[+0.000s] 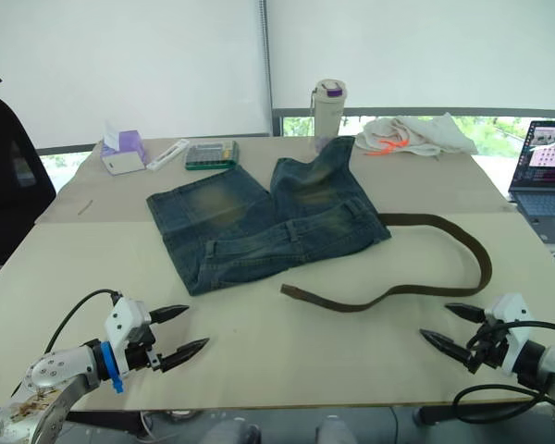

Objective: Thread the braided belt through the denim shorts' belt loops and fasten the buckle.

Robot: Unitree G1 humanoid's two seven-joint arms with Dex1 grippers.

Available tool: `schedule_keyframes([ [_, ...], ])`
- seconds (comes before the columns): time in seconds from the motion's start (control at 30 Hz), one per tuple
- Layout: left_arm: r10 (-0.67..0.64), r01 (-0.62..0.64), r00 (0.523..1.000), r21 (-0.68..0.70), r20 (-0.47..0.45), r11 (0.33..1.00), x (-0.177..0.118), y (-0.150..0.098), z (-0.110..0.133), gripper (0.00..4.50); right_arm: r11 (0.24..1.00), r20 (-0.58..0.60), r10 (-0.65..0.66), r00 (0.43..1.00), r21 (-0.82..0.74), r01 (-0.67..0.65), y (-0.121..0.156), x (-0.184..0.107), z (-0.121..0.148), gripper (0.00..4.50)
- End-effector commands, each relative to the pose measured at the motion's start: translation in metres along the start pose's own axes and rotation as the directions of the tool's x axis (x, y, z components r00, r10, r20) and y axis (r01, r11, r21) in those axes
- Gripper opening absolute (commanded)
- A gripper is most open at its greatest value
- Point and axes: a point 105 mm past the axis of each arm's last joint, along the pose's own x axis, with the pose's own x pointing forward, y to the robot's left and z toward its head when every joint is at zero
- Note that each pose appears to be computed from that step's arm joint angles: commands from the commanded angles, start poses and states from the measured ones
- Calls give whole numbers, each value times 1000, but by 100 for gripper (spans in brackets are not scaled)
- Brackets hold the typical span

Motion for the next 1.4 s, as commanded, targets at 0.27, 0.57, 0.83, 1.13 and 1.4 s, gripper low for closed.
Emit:
schedule_keyframes([
  [0.27,-15,13,999,39,38,999,-4,0,9,450,994,116,18,993,-112,-5,-9,15,41,444],
  [0.57,-126,113,984,108,127,988,0,3,52,450,909,41,22,999,-417,-3,-20,109,107,444],
  [0.83,-102,76,985,184,140,980,0,12,72,450,778,-244,7,970,-608,-159,-33,178,107,444],
  [1.13,-56,22,986,208,159,978,-1,12,82,450,757,-350,-56,935,-625,-189,-38,204,106,361],
  [1.4,-53,15,982,207,182,978,4,9,88,450,759,-341,-67,938,-628,-174,-38,207,107,89],
])
